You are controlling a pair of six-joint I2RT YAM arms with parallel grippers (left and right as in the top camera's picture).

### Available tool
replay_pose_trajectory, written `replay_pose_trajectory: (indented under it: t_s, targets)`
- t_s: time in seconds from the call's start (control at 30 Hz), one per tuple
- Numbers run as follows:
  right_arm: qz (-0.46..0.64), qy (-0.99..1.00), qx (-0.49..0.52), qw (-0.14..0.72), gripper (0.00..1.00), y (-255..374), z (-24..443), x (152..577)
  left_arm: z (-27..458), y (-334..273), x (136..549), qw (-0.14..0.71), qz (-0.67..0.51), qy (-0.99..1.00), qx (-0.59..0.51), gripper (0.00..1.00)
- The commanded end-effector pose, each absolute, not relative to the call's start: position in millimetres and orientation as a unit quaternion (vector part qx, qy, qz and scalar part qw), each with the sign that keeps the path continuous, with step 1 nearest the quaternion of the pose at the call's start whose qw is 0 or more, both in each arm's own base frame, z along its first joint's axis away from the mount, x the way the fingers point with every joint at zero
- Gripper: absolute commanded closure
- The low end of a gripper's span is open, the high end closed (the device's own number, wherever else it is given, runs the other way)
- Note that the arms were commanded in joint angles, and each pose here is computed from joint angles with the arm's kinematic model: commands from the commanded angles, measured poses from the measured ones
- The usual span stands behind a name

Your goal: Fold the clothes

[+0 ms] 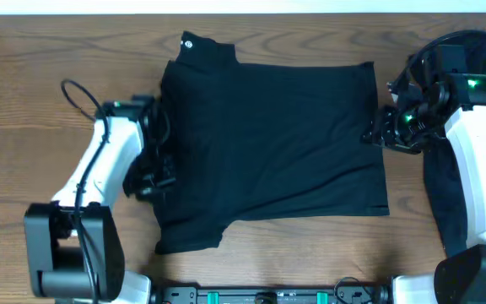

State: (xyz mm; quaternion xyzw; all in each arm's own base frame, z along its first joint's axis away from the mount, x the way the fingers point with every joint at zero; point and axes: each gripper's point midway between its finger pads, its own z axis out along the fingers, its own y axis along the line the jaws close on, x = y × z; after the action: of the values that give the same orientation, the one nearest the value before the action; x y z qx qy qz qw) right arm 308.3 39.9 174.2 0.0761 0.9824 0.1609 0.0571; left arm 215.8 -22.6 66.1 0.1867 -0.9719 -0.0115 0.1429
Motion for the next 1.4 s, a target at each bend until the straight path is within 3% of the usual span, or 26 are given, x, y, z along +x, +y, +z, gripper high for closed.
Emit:
replay_pose_trajectory:
  t_s: [0.0, 0.17, 0.27, 0.43, 0.5, 0.67, 1.0, 1.37]
  targets:
    - [0.163, 0.983, 0.054, 0.071, 0.50, 40.4, 181.9, 308.8, 60.8, -18.0, 199.3, 0.121, -0.021, -0.964, 0.237, 0.65]
    - [0.162, 0.983, 0.046, 0.074, 0.50, 40.3, 182.0, 309.5, 34.3, -17.3, 188.4, 0.090, -0.015, -0.956, 0.279, 0.39]
    - [0.161, 0.983, 0.045, 0.074, 0.49, 39.8, 181.8, 309.3, 22.0, -17.3, 183.9, 0.089, -0.014, -0.956, 0.281, 0.32]
    - [0.156, 0.984, 0.046, 0.072, 0.49, 38.3, 181.0, 308.2, 10.6, -21.1, 167.3, 0.111, -0.009, -0.949, 0.294, 0.30]
    - [0.149, 0.985, 0.047, 0.071, 0.48, 36.0, 180.0, 307.9, 7.8, -23.9, 161.5, 0.121, -0.003, -0.948, 0.295, 0.37]
    - [0.108, 0.989, 0.065, 0.077, 0.42, 21.0, 176.1, 311.5, 7.7, -33.3, 156.9, 0.137, 0.023, -0.947, 0.288, 0.94]
    - [0.062, 0.987, 0.146, 0.038, 0.32, -12.1, 150.3, 298.9, 30.6, -42.1, 181.7, 0.079, 0.069, -0.961, 0.257, 0.94]
    - [0.115, 0.972, 0.188, -0.086, 0.35, 4.9, 79.3, 238.8, 55.0, -28.2, 205.4, -0.012, 0.051, -0.968, 0.244, 0.94]
